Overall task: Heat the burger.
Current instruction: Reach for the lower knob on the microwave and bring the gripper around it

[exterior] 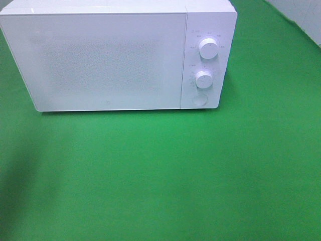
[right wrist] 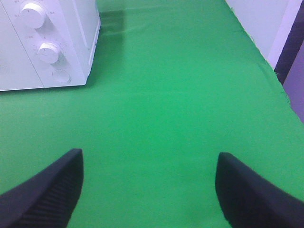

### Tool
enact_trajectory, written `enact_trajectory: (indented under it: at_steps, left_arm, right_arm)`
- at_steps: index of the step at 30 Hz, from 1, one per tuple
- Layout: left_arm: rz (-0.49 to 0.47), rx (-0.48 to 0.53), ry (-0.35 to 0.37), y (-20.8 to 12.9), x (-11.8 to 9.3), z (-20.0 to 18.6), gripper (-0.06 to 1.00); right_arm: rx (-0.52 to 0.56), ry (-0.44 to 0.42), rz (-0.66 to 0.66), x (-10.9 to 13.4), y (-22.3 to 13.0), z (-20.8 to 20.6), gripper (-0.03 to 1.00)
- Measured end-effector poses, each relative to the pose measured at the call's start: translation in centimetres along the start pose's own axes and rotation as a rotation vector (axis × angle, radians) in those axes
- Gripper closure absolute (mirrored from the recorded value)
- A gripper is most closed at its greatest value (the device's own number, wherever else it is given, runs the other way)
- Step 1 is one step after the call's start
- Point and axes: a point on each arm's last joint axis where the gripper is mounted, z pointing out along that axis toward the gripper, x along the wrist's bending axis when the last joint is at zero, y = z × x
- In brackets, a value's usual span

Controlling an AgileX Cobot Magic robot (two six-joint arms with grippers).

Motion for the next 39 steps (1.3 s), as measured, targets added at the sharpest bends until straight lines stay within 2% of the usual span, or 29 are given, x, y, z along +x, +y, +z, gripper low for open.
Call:
enact_trajectory:
  at_steps: [3, 5, 10, 16, 22, 23, 26, 28, 31, 32, 33, 34, 35, 37, 38, 39]
  left_arm:
    - [0.001, -0.008, 0.0, -1.1, 0.0, -0.2, -0.05]
    - [0.004, -0.028, 0.0, -3.1, 0.1, -0.6, -0.05]
    - [0.012, -0.062, -0.002, -4.6, 0.0, -1.2, -0.05]
    - [0.028, -0.184, -0.006, -8.6, 0.0, -2.5, -0.05]
    - [0.04, -0.264, -0.009, -11.3, 0.1, -2.8, -0.05]
    - [0.046, -0.303, -0.008, -12.4, 0.1, -3.0, -0.05]
    - [0.05, -0.323, -0.008, -12.9, 0.2, -3.2, -0.05]
    - [0.068, -0.44, -0.002, -14.7, 0.2, -4.4, -0.05]
    - [0.074, -0.493, -0.001, -15.4, 0.1, -4.8, -0.05]
    - [0.082, -0.559, -0.003, -16.3, 0.1, -5.4, -0.05]
    - [0.082, -0.559, -0.003, -16.3, 0.1, -5.4, -0.05]
    - [0.089, -0.62, -0.006, -17.2, 0.1, -5.8, -0.05]
    - [0.089, -0.62, -0.006, -17.2, 0.1, -5.8, -0.05]
    - [0.099, -0.723, -0.016, -18.8, 0.0, -6.4, -0.05]
    - [0.099, -0.723, -0.016, -18.8, 0.0, -6.4, -0.05]
    - [0.106, -0.78, -0.02, -19.7, 0.0, -6.6, -0.05]
  right_arm:
    - [0.0, 0.0, 0.0, 0.0, 0.0, 0.0, 0.22]
    - [0.0, 0.0, 0.0, 0.0, 0.0, 0.0, 0.22]
    - [0.0, 0.0, 0.0, 0.0, 0.0, 0.0, 0.22]
    - [0.0, 0.0, 0.0, 0.0, 0.0, 0.0, 0.22]
    - [0.0, 0.0, 0.0, 0.0, 0.0, 0.0, 0.22]
    - [0.0, 0.0, 0.0, 0.0, 0.0, 0.0, 0.22]
    - [0.0, 0.0, 0.0, 0.0, 0.0, 0.0, 0.22]
    - [0.0, 0.0, 0.0, 0.0, 0.0, 0.0, 0.22]
    - [0.0, 0.0, 0.0, 0.0, 0.0, 0.0, 0.22]
    - [0.0, 0.0, 0.0, 0.0, 0.0, 0.0, 0.22]
    - [0.0, 0.0, 0.0, 0.0, 0.0, 0.0, 0.22]
    - [0.0, 0.0, 0.0, 0.0, 0.0, 0.0, 0.22]
    - [0.0, 0.0, 0.0, 0.0, 0.0, 0.0, 0.22]
    - [0.0, 0.0, 0.0, 0.0, 0.0, 0.0, 0.22]
    - [0.0, 0.0, 0.0, 0.0, 0.0, 0.0, 0.22]
    - [0.0, 0.0, 0.0, 0.0, 0.0, 0.0, 0.22]
